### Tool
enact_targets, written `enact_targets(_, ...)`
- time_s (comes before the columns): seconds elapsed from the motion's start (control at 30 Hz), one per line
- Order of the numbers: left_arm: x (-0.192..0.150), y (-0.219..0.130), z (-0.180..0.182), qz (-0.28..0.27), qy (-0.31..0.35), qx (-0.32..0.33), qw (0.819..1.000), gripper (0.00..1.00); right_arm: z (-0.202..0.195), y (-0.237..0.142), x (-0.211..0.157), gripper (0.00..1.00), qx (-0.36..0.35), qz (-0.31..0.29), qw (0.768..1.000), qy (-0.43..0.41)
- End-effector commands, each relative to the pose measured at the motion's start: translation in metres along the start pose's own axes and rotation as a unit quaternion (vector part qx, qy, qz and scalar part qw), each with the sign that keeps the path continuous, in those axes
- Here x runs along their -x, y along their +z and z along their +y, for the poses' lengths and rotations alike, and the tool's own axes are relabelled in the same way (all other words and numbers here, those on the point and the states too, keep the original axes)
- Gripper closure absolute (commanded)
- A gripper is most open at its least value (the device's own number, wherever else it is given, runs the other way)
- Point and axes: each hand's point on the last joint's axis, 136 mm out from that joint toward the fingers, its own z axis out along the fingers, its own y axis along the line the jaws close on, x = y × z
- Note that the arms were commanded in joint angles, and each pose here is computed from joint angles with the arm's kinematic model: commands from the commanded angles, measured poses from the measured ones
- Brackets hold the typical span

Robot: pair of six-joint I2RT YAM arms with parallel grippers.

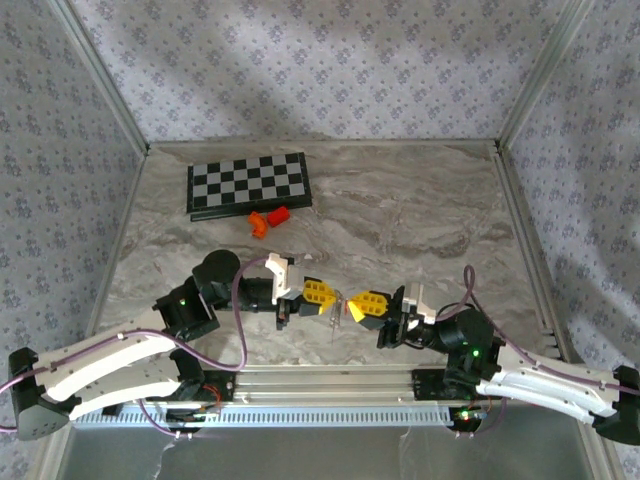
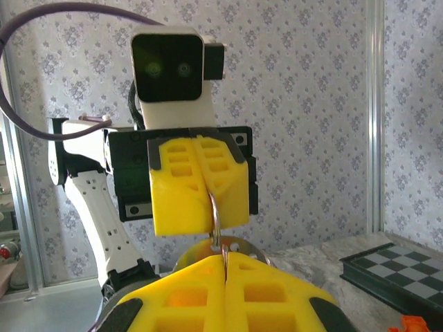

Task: Put the keys on the keyring

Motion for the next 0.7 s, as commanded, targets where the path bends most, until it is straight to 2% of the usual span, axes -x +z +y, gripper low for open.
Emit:
enact_targets(0.0, 0.0249, -0.0053, -0.0058, -0.033, 0.025, -0.004, 0.999, 1.00, 0.0026, -0.0001, 0.0184, 1.00, 0.003, -0.015, 1.000, -0.003)
enact_targets(0.67, 0.0258, -0.0051, -0.0062, -0.034, 0.026, -0.006, 0.999, 1.00, 0.0065, 0.0008, 0.0216, 1.00, 0.013, -0.015, 1.000, 0.000)
